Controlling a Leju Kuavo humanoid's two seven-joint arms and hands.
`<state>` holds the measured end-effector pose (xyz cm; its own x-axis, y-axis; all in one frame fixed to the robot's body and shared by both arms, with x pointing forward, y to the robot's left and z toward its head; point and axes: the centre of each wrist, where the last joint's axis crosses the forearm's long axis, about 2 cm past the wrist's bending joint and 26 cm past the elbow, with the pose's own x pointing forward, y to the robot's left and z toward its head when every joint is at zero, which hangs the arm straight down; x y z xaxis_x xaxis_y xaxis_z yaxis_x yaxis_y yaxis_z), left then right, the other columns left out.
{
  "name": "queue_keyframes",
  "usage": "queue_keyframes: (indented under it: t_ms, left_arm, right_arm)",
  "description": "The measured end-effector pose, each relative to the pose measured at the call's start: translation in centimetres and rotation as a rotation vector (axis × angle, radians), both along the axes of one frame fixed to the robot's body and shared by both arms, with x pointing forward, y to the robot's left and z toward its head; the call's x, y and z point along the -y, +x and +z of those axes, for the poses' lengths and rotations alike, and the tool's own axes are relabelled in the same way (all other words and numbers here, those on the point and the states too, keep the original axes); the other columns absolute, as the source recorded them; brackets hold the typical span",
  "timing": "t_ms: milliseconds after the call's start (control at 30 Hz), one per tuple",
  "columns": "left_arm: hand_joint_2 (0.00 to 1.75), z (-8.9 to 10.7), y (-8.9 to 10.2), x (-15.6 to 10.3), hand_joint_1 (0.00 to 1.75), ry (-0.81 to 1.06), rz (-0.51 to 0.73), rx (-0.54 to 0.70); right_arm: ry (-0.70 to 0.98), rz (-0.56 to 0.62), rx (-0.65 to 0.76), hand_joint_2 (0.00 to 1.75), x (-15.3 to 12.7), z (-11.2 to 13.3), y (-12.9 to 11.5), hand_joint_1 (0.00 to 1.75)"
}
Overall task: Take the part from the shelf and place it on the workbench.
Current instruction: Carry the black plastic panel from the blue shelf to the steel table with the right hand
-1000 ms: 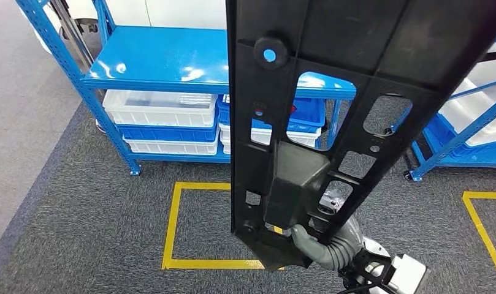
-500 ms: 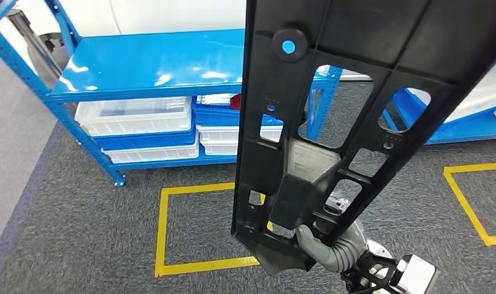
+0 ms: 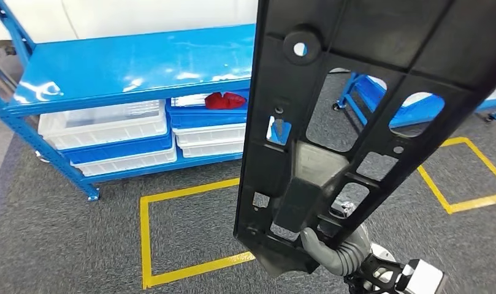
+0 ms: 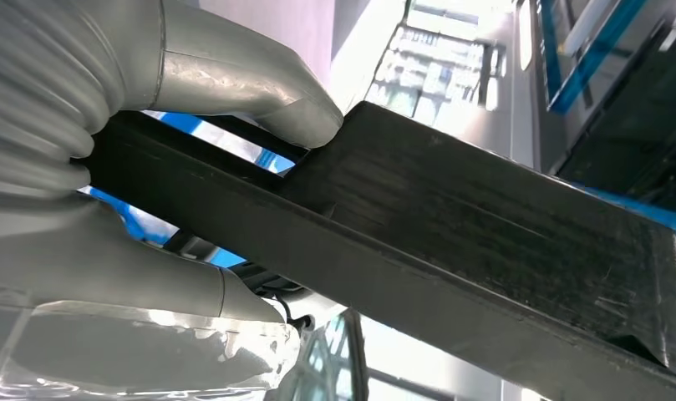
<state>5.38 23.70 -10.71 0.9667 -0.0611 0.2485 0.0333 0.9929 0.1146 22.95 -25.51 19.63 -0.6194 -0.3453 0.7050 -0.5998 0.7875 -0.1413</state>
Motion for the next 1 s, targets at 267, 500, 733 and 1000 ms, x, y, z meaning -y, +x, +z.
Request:
queue_keyframes:
  t_ms: [267, 500, 733, 1000]
  left_arm:
    - [1.75, 0.0, 0.1, 0.1, 0.0, -0.002, -0.002, 0.013]
    - [1.75, 0.0, 0.1, 0.2, 0.0, -0.005, -0.003, -0.003]
    - [1.75, 0.0, -0.4, 0.1, 0.0, -0.001, -0.013, -0.043]
    - [1.75, 0.0, -0.3, 0.0, 0.0, 0.007, -0.019, -0.04]
  right_arm:
    - [-0.001, -0.004, 0.008, 1.75, 0.1, 0.3, 0.2, 1.75]
    - [0.005, -0.002, 0.007, 1.75, 0.0, 0.4, -0.1, 1.75]
    - [0.011, -0.01, -0.01, 1.75, 0.2, -0.3, -1.2, 1.75]
    - [0.016, -0.028, 0.008, 1.75, 1.4, -0.6, -2.0, 1.75]
